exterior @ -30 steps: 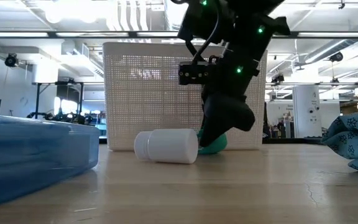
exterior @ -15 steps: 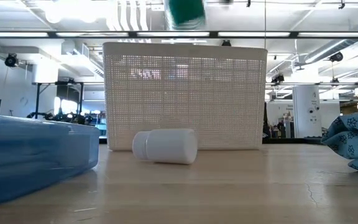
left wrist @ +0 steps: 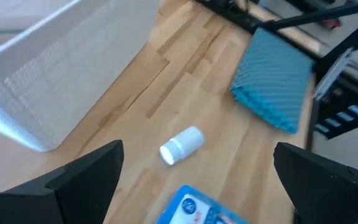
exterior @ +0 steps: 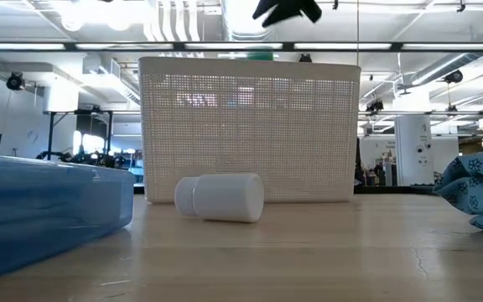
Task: Pick & place medical supplies in basket/bin
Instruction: Put the white medicine bottle into the white bin, then put the blue first aid kit into the white bin
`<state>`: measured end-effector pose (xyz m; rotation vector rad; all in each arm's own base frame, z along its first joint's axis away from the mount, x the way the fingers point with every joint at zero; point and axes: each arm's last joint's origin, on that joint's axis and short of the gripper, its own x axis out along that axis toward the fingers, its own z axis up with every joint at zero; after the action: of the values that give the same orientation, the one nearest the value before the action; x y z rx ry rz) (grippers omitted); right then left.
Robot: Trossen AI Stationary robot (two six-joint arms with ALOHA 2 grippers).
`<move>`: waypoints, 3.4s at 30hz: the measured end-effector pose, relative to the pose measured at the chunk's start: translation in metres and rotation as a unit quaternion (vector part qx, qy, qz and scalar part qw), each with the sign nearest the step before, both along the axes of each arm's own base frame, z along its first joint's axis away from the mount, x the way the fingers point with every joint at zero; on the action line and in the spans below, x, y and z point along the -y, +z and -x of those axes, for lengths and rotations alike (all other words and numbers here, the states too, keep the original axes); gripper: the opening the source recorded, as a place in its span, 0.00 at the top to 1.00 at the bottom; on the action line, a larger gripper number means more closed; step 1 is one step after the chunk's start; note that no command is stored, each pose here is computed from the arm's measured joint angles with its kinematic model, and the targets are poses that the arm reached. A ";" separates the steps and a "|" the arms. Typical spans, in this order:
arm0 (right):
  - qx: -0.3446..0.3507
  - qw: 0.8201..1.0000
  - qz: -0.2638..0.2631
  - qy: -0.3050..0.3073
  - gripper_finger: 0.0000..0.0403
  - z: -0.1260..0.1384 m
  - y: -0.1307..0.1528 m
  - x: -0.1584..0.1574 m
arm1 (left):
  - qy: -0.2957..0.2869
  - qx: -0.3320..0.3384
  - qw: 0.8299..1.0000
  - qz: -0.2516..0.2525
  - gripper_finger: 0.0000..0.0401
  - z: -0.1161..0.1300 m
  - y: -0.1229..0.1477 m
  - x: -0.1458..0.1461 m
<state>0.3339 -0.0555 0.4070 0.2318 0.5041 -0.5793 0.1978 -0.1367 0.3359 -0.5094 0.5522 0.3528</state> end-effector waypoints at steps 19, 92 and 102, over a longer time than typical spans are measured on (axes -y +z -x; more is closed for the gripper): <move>-0.189 0.969 0.022 0.159 0.24 0.026 -0.027 -0.106 | -0.206 0.086 0.968 -0.111 0.03 -0.036 -0.125 -0.015; -0.199 0.976 0.048 0.075 0.33 0.079 -0.032 -0.119 | -0.009 -0.115 0.991 -0.072 0.13 -0.037 0.054 -0.139; -0.190 0.966 0.037 0.172 0.35 0.028 -0.058 -0.129 | 0.031 -0.225 0.969 0.099 0.13 0.016 0.031 -0.048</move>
<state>0.3064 0.0736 0.3490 -0.0420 0.8718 -0.2991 0.1814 -0.0889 0.3671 -0.6446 1.0203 0.4799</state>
